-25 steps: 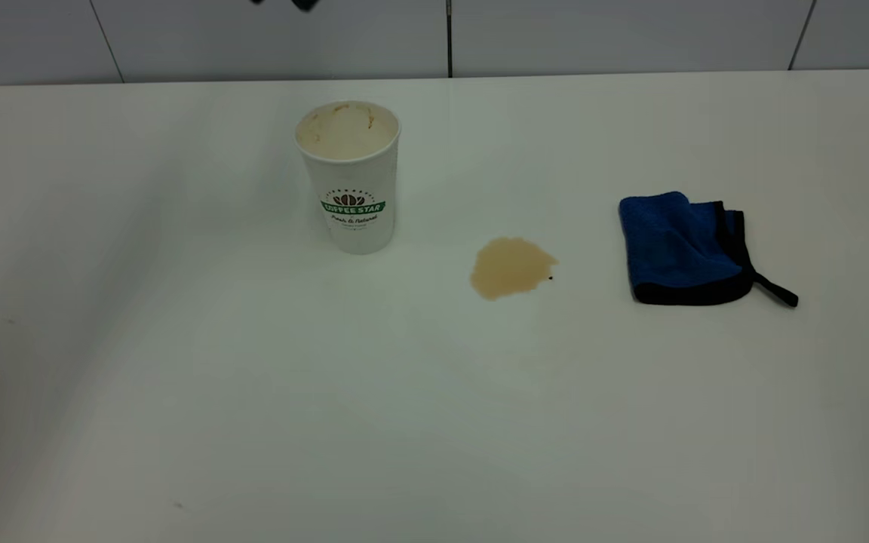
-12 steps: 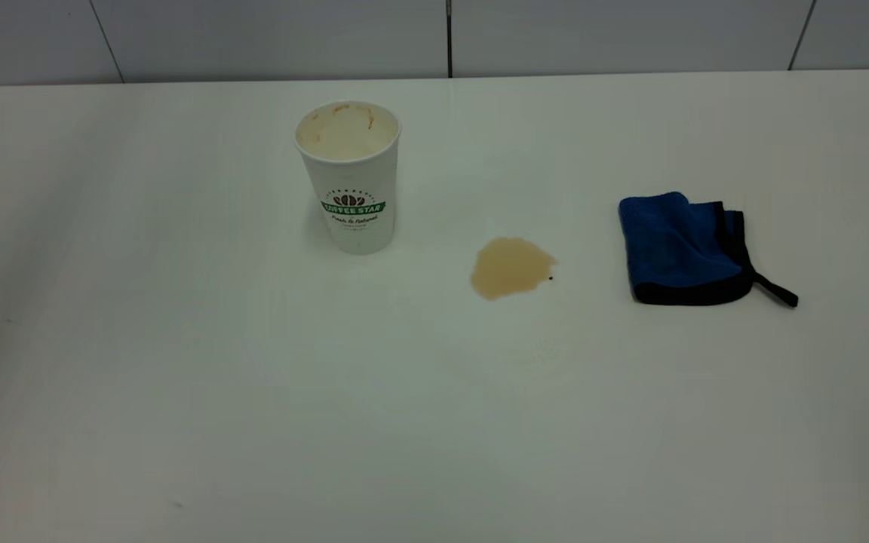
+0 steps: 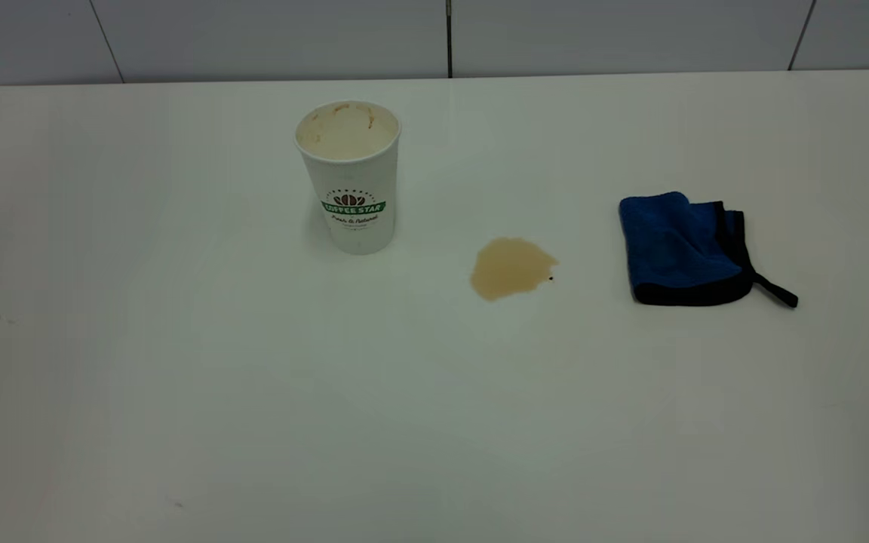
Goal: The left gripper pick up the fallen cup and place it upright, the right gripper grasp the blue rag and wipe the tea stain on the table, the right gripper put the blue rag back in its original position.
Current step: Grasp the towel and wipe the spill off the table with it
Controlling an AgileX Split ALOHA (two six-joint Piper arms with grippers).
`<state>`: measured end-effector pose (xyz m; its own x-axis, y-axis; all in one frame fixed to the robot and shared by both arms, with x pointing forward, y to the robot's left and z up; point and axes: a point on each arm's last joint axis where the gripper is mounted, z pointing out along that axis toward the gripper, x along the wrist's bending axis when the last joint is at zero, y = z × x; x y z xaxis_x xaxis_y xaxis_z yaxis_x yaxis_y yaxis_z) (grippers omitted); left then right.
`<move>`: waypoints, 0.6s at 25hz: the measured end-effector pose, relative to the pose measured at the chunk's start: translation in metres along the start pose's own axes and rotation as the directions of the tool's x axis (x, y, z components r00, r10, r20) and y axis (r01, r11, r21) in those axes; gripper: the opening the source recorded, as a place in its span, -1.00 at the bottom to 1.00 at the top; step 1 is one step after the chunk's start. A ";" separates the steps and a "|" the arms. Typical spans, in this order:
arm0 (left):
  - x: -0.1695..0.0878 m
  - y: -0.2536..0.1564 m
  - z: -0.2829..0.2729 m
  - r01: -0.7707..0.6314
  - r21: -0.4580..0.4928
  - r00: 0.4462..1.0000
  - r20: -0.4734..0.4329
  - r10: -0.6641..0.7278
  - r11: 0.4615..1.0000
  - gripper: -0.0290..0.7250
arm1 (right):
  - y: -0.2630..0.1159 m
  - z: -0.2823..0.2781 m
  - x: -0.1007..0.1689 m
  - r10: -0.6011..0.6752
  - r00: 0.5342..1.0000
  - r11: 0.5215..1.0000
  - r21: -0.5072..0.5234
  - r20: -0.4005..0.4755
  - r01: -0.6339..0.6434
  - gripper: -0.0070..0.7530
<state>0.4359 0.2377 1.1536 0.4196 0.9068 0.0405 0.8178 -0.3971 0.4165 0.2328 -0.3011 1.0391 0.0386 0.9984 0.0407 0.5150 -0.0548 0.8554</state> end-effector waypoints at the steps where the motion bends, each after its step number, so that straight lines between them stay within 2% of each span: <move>1: -0.002 -0.016 0.009 -0.004 0.044 1.000 0.005 0.004 0.999 0.44 | 0.000 0.000 0.000 0.000 1.000 1.000 0.000 0.000 0.000 0.40; 6: -0.011 -0.090 0.053 -0.012 0.241 0.999 0.032 0.004 0.970 0.44 | 0.000 0.000 0.000 0.000 1.000 1.000 0.000 0.000 0.000 0.40; 9: -0.016 -0.128 0.068 -0.007 0.293 0.999 0.036 -0.003 0.956 0.44 | 0.000 0.000 0.000 0.000 1.000 1.000 0.000 0.000 0.000 0.40; 12: -0.019 -0.157 0.077 0.025 0.293 0.999 0.027 -0.034 0.956 0.44 | 0.000 0.000 0.000 0.000 1.000 1.000 0.000 0.000 0.000 0.40; 15: -0.021 -0.174 0.075 0.053 0.221 0.998 0.009 -0.056 0.974 0.44 | 0.000 0.000 0.000 0.000 1.000 1.000 0.000 0.000 0.000 0.40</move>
<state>0.3141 0.2770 1.0119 0.3765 0.9264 0.0091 0.9056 -0.3701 0.2069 0.2328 -0.3011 1.0391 0.0386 0.9984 0.0407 0.5150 -0.0548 0.8554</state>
